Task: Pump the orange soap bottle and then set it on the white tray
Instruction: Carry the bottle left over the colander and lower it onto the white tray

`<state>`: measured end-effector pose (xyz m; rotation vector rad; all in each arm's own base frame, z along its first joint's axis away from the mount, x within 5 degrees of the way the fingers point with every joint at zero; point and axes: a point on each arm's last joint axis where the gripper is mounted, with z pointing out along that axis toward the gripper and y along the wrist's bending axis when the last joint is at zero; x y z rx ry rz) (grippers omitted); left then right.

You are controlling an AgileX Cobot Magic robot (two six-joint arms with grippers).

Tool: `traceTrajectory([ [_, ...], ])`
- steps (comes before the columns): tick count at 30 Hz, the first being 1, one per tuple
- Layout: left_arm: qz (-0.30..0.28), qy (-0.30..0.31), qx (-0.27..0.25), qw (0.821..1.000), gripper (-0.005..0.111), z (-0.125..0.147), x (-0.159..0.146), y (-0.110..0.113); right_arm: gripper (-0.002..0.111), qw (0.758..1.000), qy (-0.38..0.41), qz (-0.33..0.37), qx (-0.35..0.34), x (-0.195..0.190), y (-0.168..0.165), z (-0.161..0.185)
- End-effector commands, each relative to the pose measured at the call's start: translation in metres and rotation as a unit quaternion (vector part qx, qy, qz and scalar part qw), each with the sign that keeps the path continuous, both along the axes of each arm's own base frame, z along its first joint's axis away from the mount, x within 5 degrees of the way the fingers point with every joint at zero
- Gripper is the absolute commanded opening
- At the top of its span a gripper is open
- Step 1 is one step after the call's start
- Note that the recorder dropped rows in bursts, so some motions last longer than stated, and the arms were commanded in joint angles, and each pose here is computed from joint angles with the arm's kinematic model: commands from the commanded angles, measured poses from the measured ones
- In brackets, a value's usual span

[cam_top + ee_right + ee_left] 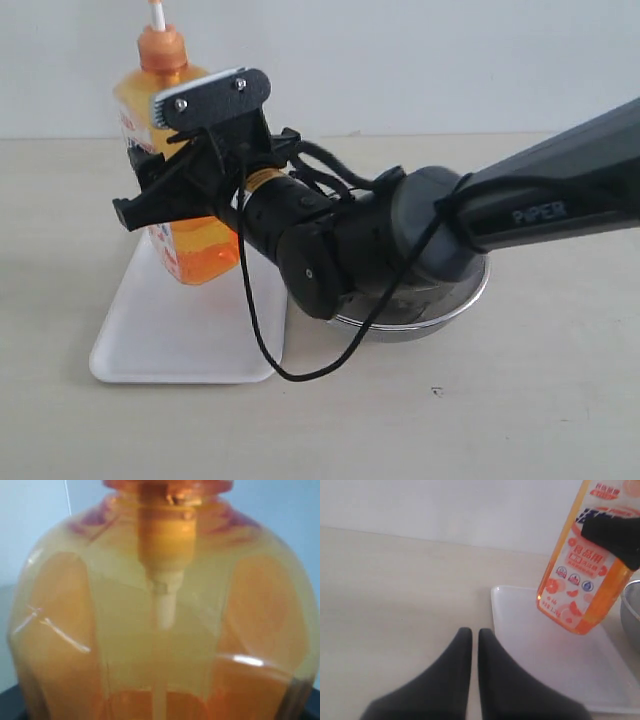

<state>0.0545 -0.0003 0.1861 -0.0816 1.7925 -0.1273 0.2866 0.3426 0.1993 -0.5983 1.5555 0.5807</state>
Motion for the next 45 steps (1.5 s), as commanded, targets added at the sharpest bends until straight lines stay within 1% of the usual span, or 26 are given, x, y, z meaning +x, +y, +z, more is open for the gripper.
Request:
traceTrajectory([
  [1,0.002,0.000,0.004,1.000,0.005,-0.001,0.000,0.000,0.000,0.997,-0.046,-0.015,0.054,0.006,0.004,0.002],
  [4,0.002,0.000,0.004,1.000,0.005,-0.001,0.000,0.000,0.000,0.998,-0.040,-0.018,0.048,0.008,0.005,-0.012],
  [9,0.002,0.000,0.005,1.000,0.005,-0.001,0.000,0.000,0.000,0.998,-0.032,-0.018,0.046,0.009,0.006,-0.023],
  [12,0.002,0.000,0.005,1.000,0.005,-0.001,0.000,0.000,0.000,0.999,-0.036,-0.017,0.033,0.009,0.007,-0.025],
  [24,0.002,0.000,0.005,1.000,0.005,-0.001,0.000,0.000,0.001,0.999,-0.025,-0.019,0.031,0.009,0.007,-0.033],
  [25,0.002,0.000,0.005,1.000,0.005,-0.001,0.000,0.000,0.003,0.999,-0.026,-0.018,0.030,0.009,0.007,-0.034],
  [27,0.002,0.000,0.005,1.000,0.005,-0.001,0.000,0.000,0.012,0.999,-0.023,-0.017,0.031,0.009,0.007,-0.034],
  [29,0.002,0.000,0.005,1.000,0.005,-0.001,0.000,0.000,0.026,0.999,-0.018,-0.017,0.036,0.009,0.007,-0.035],
  [32,0.002,0.000,0.005,1.000,0.005,-0.001,0.000,0.000,0.055,0.999,-0.014,-0.010,0.035,0.008,0.008,-0.035],
  [34,0.002,0.000,0.005,1.000,0.005,-0.001,0.000,0.000,0.070,0.999,-0.015,-0.008,0.034,0.008,0.009,-0.035],
  [35,0.002,0.000,0.005,1.000,0.005,-0.001,0.000,0.000,0.074,0.999,-0.015,-0.008,0.034,0.008,0.009,-0.035],
  [37,0.002,0.000,0.005,1.000,0.005,-0.001,0.000,0.000,0.077,0.999,-0.016,-0.008,0.033,0.008,0.009,-0.035],
  [45,0.002,0.000,0.005,1.000,0.005,-0.001,0.000,0.000,0.077,0.998,-0.036,-0.033,0.030,0.011,0.005,-0.026],
])
